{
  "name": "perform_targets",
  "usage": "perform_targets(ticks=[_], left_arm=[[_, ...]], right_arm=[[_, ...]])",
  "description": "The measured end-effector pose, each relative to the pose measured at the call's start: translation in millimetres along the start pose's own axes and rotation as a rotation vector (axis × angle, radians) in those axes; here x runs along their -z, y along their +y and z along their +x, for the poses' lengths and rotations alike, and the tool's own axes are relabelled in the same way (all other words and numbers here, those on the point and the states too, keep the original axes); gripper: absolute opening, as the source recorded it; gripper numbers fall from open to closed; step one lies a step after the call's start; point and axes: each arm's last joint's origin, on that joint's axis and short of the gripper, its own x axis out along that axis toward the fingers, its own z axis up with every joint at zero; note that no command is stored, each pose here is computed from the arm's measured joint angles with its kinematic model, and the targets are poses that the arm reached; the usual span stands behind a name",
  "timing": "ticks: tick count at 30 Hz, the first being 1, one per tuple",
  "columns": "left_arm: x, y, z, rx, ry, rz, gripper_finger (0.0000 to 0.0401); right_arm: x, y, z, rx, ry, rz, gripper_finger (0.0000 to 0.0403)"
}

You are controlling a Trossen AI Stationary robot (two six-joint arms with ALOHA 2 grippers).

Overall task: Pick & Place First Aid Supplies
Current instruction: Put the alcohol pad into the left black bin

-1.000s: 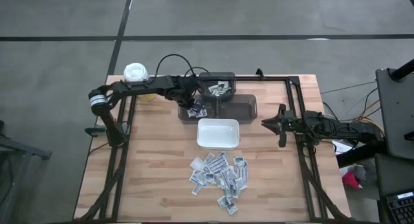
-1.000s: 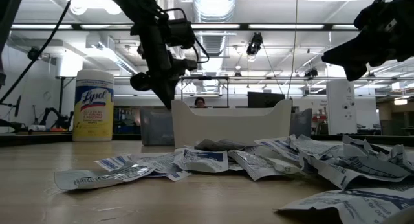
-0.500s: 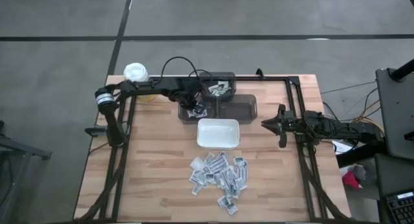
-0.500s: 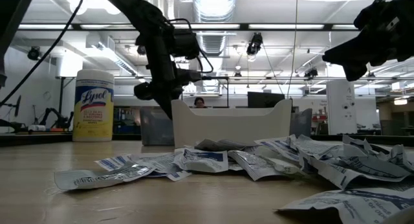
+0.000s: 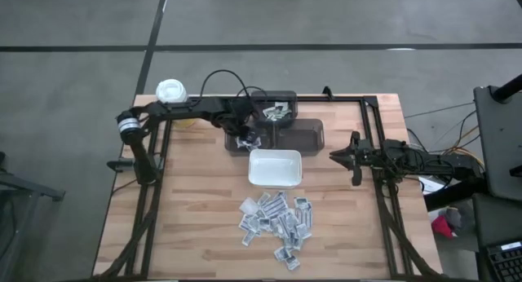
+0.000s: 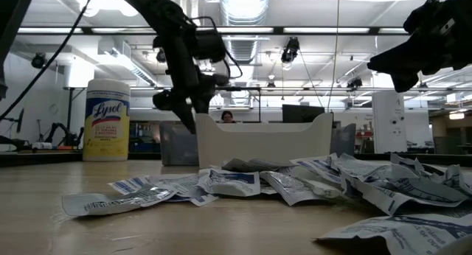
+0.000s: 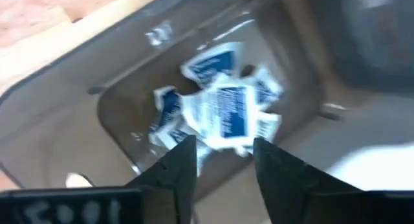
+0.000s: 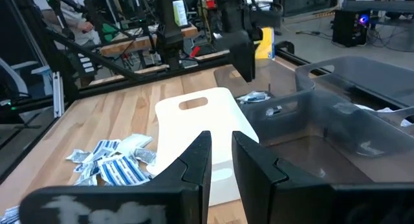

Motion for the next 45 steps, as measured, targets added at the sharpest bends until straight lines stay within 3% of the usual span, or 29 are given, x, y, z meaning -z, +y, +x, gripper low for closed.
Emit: perform_targets(ticks=[4,9,16,23,27,35,40,45], left_arm=[[6.5,-9.2,-27.2,0.083,-0.018,-0.006,0.0159],[36.6,-33.2,-62.1,0.168,-0.015,-0.006,0.0157],[95.1,-75.2,-86.8,0.260,0.059,-0.101,0.0156],[161.7,-109.6,-92.9,0.253,0.130,-0.227,0.0156],[196.6,-120.9,-98.0,0.238,0.088,-0.311,0.0156],[242.5,-154.4,-81.2,0.343,0.038,-0.340,0.0156],[250.7,-182.1,-48.8,0.417,0.037,-0.316,0.0156],[250.6,-202.4,-26.7,0.403,0.072,-0.256,0.0156]], right_arm=[[0.0,0.0,0.0,0.000,0.000,0.003,0.0059],[0.0,0.0,0.0,0.000,0.000,0.003,0.0059],[0.1,0.0,0.0,0.001,0.000,-0.001,0.0059],[0.0,-0.1,0.0,0.004,0.000,-0.005,0.0059],[0.1,-0.2,0.0,0.005,0.000,-0.021,0.0059],[0.2,-0.2,0.0,0.008,0.001,-0.031,0.0059],[0.2,-0.2,0.0,0.008,0.001,-0.031,0.0059],[0.2,-0.2,0.0,0.007,0.001,-0.031,0.0059]])
